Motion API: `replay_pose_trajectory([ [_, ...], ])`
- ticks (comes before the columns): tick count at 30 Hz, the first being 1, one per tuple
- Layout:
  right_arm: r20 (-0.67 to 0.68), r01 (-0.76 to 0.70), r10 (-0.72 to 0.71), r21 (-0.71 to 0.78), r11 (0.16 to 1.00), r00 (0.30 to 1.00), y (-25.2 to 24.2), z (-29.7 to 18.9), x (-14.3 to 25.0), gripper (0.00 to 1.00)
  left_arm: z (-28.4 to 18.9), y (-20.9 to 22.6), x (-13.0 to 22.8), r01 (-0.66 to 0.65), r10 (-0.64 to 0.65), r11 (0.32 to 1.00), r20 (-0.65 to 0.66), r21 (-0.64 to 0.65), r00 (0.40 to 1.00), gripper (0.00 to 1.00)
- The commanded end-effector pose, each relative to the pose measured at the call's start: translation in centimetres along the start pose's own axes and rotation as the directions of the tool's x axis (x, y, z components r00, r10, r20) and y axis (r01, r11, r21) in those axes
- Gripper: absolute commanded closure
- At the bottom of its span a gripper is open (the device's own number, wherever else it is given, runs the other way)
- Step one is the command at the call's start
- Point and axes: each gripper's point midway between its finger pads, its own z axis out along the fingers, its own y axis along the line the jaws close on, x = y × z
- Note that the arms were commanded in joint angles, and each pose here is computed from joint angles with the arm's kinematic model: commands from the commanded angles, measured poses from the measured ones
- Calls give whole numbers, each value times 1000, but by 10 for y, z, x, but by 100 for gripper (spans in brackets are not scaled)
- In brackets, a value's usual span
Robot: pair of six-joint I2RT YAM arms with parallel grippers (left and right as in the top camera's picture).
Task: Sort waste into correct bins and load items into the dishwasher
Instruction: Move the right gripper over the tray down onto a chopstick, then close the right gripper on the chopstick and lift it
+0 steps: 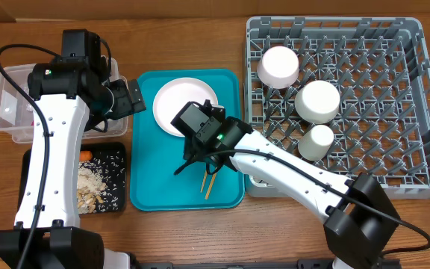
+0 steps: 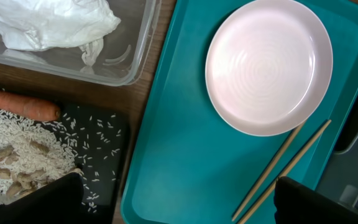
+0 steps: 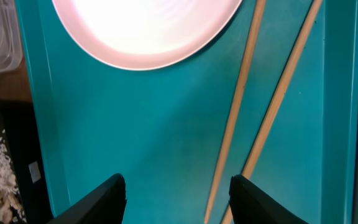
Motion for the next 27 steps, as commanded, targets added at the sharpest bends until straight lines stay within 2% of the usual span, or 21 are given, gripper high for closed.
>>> replay_pose_trajectory([
  [1, 29, -33, 32, 39, 999, 999, -7, 13, -6, 44, 0, -1, -1, -20, 20, 1000, 6, -9, 1000, 0],
  [6, 22, -44, 42, 91, 995, 999, -17, 44, -8, 46, 0, -1, -1, -20, 20, 1000, 6, -9, 1000, 0],
  [12, 4, -118, 119, 149, 982, 993, -36, 71, -11, 55, 0, -1, -1, -20, 20, 1000, 6, -9, 1000, 0],
  [16, -14, -154, 158, 150, 977, 987, -40, 76, -12, 58, 0, -1, -1, -20, 20, 1000, 6, -9, 1000, 0],
  [24, -16, -160, 164, 149, 976, 986, -40, 81, -12, 59, 0, -1, -1, -20, 20, 1000, 6, -9, 1000, 0],
  [27, -20, -157, 162, 155, 975, 987, -41, 83, -10, 64, 0, -1, -1, -20, 20, 1000, 6, -9, 1000, 0],
])
